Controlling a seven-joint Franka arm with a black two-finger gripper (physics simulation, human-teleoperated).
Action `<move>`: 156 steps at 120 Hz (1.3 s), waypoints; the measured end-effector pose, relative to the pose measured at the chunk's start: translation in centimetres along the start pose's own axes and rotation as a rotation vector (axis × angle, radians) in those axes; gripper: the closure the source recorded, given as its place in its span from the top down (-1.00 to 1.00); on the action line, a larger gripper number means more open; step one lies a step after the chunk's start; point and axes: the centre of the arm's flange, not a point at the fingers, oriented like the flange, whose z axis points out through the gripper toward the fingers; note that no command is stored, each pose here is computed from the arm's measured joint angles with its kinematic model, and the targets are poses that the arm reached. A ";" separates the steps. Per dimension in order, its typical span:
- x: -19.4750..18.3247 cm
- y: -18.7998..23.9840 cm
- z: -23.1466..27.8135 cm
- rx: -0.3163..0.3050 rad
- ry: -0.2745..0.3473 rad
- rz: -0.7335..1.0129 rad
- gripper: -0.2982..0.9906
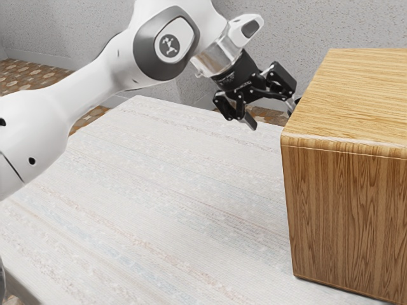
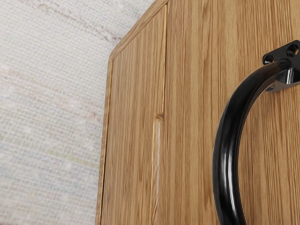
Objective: Pull the drawer handle with one arm to open the drawer
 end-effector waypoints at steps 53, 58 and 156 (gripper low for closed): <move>0.2 -0.8 0.6 0.013 -0.013 -0.016 0.53; 0.2 -0.9 0.8 0.016 -0.016 -0.017 0.53; 1.9 -5.8 -1.4 0.069 -0.014 -0.087 0.54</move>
